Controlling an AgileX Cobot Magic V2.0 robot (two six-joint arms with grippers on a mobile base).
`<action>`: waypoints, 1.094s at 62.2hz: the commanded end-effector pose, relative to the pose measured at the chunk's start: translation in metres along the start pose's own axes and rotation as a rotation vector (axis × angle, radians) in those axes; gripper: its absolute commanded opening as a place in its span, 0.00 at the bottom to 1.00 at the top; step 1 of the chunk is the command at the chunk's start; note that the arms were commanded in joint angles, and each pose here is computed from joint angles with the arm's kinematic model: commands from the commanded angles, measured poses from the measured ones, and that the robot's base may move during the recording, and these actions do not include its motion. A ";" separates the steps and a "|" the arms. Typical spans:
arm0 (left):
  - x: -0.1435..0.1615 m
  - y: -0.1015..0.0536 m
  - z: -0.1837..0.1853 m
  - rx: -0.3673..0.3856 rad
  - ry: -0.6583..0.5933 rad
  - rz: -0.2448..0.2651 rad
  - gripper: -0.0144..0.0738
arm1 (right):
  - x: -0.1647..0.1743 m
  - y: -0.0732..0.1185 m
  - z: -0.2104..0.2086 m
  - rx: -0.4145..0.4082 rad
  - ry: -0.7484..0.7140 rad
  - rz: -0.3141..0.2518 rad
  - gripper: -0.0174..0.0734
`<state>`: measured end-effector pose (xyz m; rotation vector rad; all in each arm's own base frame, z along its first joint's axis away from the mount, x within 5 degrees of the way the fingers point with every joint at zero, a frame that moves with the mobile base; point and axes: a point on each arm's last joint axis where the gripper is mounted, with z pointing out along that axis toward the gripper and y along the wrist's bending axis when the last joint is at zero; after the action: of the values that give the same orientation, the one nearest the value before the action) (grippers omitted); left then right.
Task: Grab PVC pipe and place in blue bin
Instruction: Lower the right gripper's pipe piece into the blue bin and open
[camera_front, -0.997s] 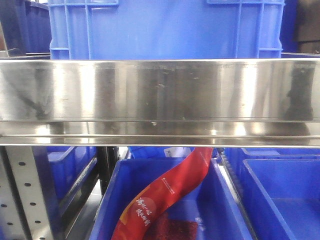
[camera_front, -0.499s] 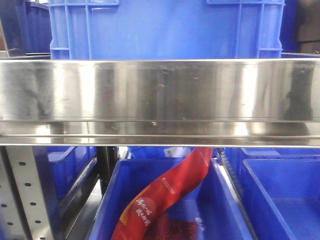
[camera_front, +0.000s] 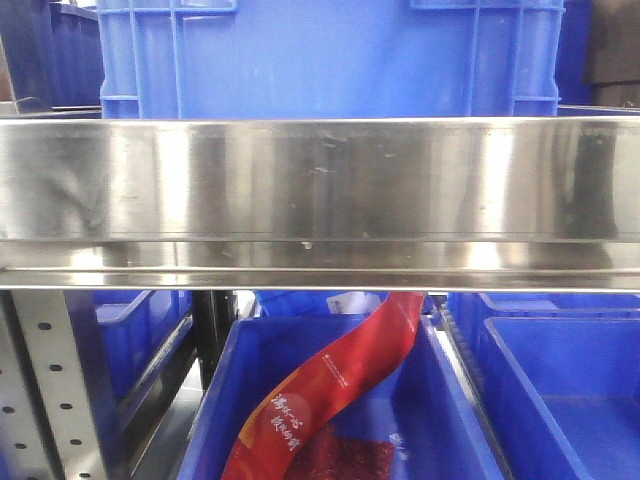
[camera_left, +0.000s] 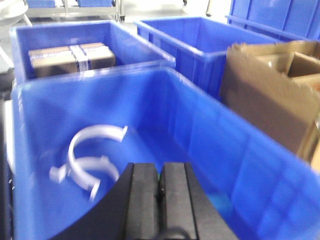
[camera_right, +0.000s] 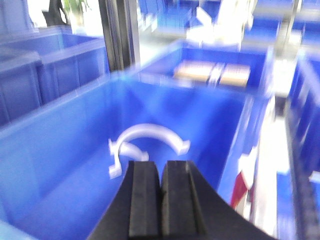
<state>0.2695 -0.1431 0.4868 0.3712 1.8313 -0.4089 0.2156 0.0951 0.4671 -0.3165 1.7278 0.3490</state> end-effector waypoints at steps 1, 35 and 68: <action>0.005 0.001 -0.018 0.003 -0.047 -0.004 0.04 | 0.004 -0.002 -0.011 0.011 -0.021 -0.012 0.01; 0.136 0.026 -0.107 -0.074 -0.161 -0.021 0.04 | 0.119 -0.034 -0.072 0.192 -0.051 0.049 0.01; 0.211 0.043 -0.198 -0.399 -0.266 -0.094 0.04 | 0.134 -0.037 -0.127 0.323 -0.075 0.088 0.01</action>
<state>0.0709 -0.0065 0.3342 -0.0186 1.6572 -0.1509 0.0959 0.0087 0.3496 0.0052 1.7618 0.1346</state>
